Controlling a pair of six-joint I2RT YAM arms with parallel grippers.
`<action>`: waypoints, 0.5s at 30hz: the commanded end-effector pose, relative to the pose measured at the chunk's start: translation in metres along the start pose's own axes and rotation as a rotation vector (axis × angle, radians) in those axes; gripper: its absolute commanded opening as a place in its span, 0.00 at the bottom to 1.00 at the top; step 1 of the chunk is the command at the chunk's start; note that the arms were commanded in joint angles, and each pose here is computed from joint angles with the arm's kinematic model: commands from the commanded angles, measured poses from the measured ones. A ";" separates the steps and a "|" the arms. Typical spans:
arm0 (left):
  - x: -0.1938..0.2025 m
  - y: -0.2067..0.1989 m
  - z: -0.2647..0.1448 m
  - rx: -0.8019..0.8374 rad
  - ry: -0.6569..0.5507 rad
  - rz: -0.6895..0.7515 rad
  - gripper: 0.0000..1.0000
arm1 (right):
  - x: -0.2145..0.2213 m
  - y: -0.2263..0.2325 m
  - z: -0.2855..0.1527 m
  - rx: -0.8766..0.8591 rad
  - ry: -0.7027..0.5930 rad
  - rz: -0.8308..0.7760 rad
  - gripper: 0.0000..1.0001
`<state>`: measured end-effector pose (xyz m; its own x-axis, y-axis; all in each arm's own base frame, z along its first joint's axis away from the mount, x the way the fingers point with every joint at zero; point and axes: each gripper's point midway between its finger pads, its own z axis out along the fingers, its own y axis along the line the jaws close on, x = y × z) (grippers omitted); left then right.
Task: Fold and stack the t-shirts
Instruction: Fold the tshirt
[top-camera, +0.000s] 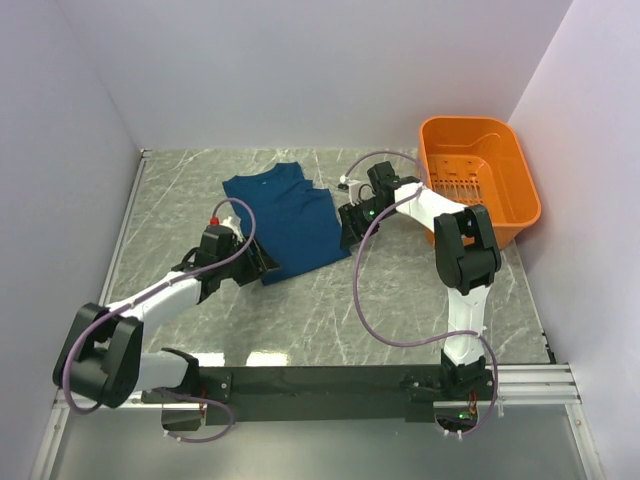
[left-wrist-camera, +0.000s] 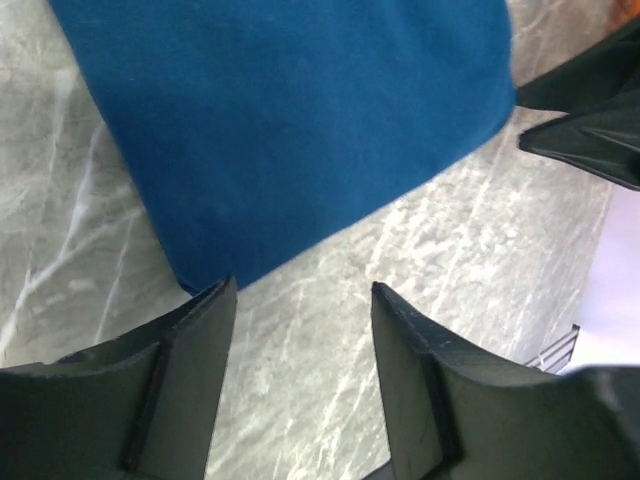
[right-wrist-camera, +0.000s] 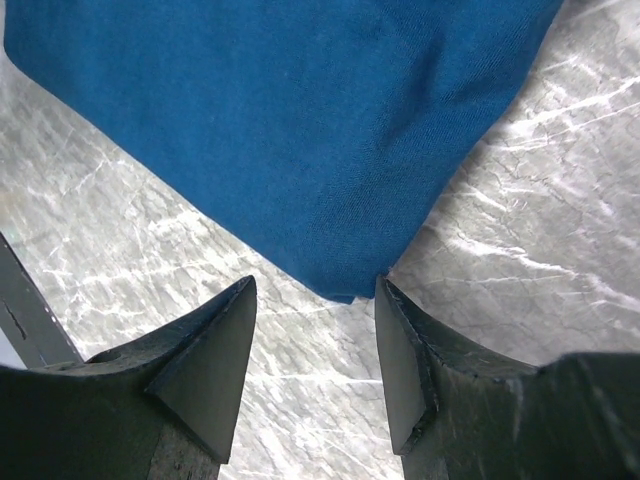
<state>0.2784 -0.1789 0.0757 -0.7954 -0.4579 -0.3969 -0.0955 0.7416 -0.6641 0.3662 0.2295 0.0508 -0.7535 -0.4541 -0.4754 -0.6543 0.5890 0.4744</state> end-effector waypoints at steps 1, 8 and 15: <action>-0.015 -0.011 0.008 0.026 -0.050 0.002 0.60 | -0.006 0.000 -0.001 -0.007 -0.027 0.008 0.58; -0.015 -0.001 0.015 -0.025 -0.039 0.012 0.57 | -0.005 0.000 0.003 -0.020 -0.026 0.023 0.56; -0.020 0.005 0.001 -0.092 -0.066 0.048 0.59 | -0.004 0.000 0.005 -0.020 -0.023 0.027 0.54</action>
<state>0.2845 -0.1685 0.0569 -0.7922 -0.4624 -0.3983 -0.1596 0.7868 -0.5962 0.3663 0.2317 0.0475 -0.7709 -0.4374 -0.4631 -0.6342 0.5952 0.4935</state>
